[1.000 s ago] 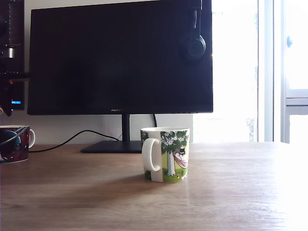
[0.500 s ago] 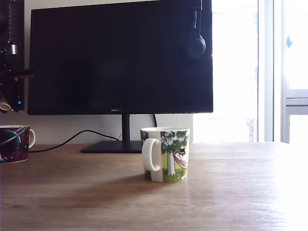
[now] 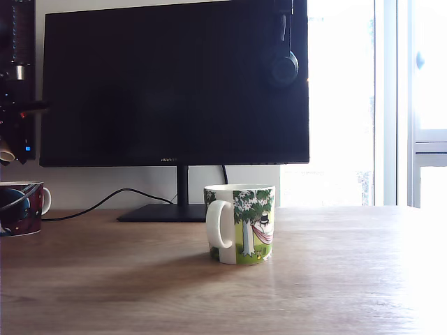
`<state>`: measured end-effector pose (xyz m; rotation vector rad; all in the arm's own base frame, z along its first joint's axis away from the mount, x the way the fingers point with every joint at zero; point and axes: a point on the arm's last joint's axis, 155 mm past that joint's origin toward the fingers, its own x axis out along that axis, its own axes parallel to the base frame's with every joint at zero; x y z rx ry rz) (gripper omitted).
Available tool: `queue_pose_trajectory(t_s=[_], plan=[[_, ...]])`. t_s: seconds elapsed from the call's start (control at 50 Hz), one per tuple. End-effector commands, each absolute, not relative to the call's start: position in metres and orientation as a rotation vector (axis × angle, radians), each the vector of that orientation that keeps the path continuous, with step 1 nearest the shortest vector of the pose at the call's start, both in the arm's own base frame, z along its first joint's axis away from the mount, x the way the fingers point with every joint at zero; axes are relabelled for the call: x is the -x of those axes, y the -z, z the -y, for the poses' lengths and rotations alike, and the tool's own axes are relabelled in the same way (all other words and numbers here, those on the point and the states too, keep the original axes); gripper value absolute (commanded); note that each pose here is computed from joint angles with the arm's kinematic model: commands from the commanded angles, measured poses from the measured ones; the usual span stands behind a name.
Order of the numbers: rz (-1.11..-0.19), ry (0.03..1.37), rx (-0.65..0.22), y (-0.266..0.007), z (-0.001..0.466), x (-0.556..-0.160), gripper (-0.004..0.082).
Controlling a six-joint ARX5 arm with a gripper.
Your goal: Pick up the coffee capsules from the table one by one and drop them inside the nearest coffee cup
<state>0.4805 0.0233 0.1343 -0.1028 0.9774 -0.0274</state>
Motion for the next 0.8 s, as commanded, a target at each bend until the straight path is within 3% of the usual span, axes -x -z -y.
queue_pose_trajectory(t_s=[0.0, 0.32, 0.4, 0.54, 0.78], plan=[[-0.989, 0.03, 0.101, -0.1278, -0.0237, -0.4828, 0.0128], [-0.989, 0.031, 0.102, -0.1277, -0.0236, -0.4829, 0.0154], [-0.981, 0.031, 0.101, -0.1288, -0.0237, -0.4846, 0.0293], [-0.98, 0.055, 0.11, -0.1292, -0.0192, -0.4845, 0.0792], [-0.964, 0.079, 0.096, -0.1316, -0.0167, -0.4874, 0.078]])
